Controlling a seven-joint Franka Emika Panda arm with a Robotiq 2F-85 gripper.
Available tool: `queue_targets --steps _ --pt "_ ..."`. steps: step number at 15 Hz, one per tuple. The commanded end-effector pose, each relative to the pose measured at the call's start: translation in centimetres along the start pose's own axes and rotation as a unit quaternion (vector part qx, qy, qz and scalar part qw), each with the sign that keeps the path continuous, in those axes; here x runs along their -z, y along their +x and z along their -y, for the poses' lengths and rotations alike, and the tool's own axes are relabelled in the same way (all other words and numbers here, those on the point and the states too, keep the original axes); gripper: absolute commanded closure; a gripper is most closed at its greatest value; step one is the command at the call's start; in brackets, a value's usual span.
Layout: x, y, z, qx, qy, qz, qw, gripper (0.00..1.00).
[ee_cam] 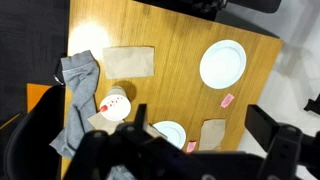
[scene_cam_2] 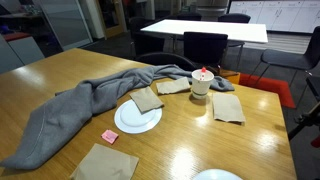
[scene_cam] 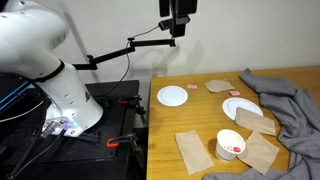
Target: Pick the marker from the cup and put it on the table
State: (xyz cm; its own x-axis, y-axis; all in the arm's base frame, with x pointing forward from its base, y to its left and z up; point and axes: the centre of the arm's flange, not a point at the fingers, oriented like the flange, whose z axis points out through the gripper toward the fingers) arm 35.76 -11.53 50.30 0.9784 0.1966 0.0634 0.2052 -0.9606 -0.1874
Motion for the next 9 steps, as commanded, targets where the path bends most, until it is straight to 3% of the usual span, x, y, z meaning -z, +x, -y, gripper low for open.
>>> queue_targets --steps 1,9 --pt "0.0 0.0 0.0 0.0 0.0 0.0 1.0 0.0" --pt "-0.13 0.18 0.02 0.0 0.0 -0.002 1.0 0.0"
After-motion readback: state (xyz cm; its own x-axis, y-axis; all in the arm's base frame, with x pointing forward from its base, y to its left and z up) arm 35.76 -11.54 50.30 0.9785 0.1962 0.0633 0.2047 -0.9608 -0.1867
